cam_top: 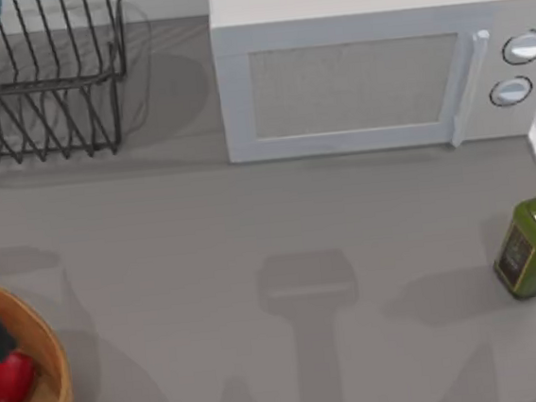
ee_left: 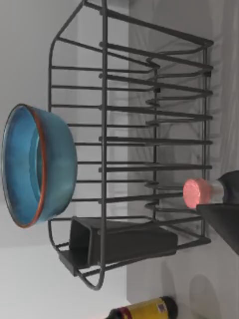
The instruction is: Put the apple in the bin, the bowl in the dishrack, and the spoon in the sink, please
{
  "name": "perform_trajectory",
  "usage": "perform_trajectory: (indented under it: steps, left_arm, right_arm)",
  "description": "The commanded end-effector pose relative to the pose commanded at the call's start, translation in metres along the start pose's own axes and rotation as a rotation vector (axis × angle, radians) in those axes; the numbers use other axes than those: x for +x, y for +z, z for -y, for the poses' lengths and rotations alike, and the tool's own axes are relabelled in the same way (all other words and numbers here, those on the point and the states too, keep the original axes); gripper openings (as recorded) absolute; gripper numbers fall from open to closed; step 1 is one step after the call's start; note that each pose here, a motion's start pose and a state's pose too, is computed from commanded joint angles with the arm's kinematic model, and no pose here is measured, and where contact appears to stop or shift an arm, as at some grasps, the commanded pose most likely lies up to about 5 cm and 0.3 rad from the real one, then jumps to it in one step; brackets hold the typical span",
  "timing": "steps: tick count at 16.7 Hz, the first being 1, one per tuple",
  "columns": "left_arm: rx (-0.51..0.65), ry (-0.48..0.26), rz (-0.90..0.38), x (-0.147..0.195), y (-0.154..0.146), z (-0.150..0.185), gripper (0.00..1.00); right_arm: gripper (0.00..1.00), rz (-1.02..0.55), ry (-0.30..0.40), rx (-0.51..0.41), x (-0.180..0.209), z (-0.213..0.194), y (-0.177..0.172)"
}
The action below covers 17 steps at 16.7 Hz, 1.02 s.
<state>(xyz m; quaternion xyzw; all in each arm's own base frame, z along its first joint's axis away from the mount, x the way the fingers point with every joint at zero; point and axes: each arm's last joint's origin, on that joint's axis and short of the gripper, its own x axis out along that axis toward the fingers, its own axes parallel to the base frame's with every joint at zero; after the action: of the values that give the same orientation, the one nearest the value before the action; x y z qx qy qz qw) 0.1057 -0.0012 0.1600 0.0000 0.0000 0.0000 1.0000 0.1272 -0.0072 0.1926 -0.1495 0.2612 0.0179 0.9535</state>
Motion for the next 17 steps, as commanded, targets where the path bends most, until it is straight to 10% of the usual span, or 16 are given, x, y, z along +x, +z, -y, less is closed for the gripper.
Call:
perform_trajectory:
  steps: [8, 17]
  left_arm:
    - [0.0, 0.0, 0.0, 0.0, 0.0, 0.0, 1.0]
    - [0.0, 0.0, 0.0, 0.0, 0.0, 0.0, 1.0]
  right_arm:
    - [1.0, -0.686, 0.342, -0.31, 0.054, 0.023, 0.028]
    - [1.0, -0.846, 0.507, -0.398, 0.077, 0.033, 0.039]
